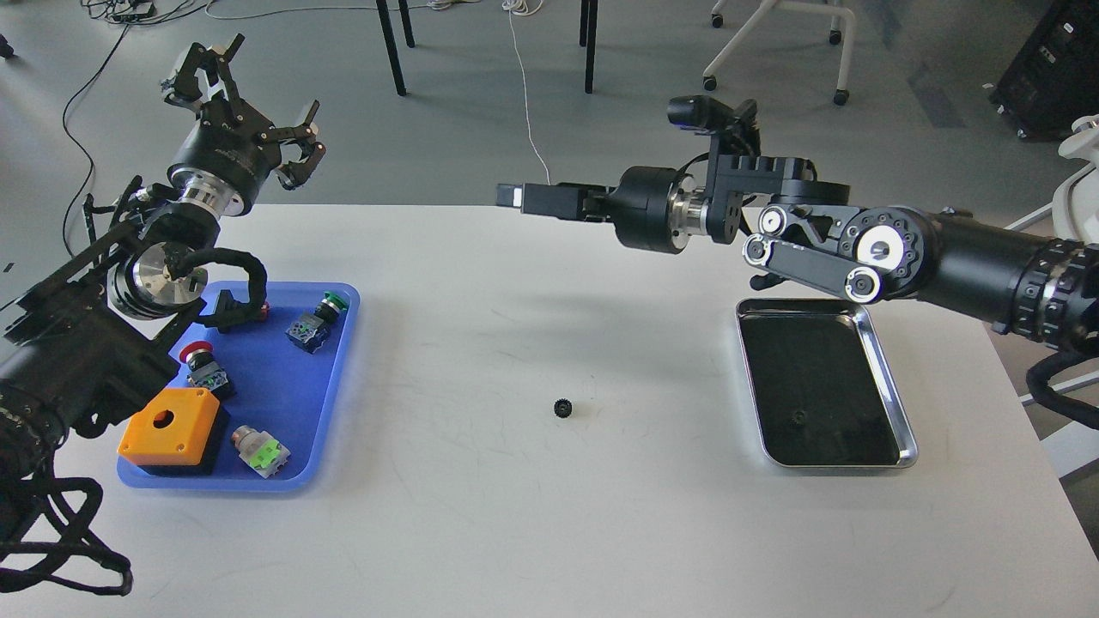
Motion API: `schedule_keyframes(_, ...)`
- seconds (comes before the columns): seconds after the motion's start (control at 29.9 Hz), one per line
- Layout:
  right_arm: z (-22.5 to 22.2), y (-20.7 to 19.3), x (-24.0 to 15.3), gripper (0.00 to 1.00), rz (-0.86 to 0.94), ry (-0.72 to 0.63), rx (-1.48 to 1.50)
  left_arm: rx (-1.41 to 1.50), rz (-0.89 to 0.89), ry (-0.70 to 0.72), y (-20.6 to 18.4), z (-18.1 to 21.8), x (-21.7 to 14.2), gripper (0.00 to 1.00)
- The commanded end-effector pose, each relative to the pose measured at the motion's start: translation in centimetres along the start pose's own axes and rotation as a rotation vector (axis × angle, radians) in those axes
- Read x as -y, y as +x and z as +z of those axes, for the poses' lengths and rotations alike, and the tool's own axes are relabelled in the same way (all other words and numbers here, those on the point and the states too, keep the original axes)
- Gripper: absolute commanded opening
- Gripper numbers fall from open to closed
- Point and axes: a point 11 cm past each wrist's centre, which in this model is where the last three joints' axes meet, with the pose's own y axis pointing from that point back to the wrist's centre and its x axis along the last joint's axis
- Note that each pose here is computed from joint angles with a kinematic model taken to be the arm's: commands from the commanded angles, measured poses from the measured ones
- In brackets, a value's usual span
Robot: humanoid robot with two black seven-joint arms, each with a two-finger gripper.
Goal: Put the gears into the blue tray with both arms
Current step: 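Lift the right arm away from the table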
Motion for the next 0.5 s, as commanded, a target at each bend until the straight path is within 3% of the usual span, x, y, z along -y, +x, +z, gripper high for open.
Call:
schedule_keyframes(0.0,2.2,3.8,-4.2,0.98,0.178,-0.004,0.113,0.018,-0.058,0.022,-1.9,0.1,0.5,0.98)
schedule_keyframes(0.33,6.9,9.5,-14.0,0.98,0.633,0.058,0.502,0.446,-0.311,0.196,-7.4,-4.4,0.0,0.98)
schedule_keyframes(0.47,8.5,9.3,-15.7,0.98,0.73,0.079,0.654,0.534,-0.385,0.251,-9.0,-6.3,-0.4,0.98)
